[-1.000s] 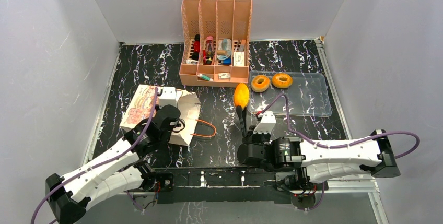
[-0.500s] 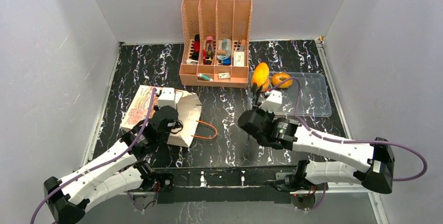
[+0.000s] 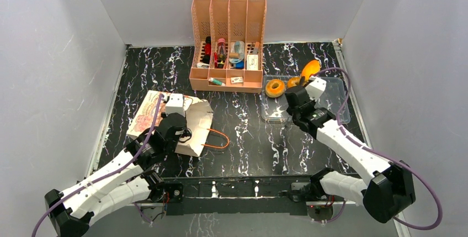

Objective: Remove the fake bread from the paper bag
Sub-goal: Place the fake bread in the container.

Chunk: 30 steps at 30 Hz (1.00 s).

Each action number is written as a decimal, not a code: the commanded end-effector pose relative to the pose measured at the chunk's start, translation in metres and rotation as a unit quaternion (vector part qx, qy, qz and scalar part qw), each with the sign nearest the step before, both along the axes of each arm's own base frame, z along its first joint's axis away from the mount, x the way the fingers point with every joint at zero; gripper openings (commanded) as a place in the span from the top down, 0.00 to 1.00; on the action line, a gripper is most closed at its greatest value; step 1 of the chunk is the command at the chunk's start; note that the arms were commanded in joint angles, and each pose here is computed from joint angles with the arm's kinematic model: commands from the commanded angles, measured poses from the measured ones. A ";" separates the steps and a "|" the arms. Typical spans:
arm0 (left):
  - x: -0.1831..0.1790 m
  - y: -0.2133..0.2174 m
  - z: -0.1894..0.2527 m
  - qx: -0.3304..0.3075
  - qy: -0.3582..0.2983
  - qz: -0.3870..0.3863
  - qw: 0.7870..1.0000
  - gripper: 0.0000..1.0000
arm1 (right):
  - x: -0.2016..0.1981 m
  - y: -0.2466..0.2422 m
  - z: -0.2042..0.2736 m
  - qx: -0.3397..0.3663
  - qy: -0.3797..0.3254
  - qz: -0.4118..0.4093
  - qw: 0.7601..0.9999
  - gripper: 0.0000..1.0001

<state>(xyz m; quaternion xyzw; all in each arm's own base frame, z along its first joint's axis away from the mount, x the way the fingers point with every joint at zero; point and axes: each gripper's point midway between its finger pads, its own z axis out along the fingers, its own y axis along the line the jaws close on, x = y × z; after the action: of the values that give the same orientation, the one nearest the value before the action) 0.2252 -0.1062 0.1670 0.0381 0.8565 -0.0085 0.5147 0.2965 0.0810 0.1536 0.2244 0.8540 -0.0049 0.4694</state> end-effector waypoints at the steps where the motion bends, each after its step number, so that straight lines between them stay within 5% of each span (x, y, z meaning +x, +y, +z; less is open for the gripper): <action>1: 0.000 -0.001 0.011 -0.013 -0.011 0.000 1.000 1.00 | 0.018 -0.018 0.002 0.015 -0.018 -0.005 1.000 1.00; 30: 0.000 -0.008 0.011 -0.013 -0.013 -0.025 1.000 1.00 | 0.023 -0.102 -0.089 0.039 0.074 -0.102 0.991 0.96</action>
<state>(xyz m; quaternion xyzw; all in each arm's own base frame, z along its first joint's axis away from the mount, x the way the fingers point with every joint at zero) 0.2236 -0.1096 0.1696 0.0534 0.8547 -0.0190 0.5161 0.3062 -0.0149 0.0616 0.3240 0.8690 -0.0474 0.3710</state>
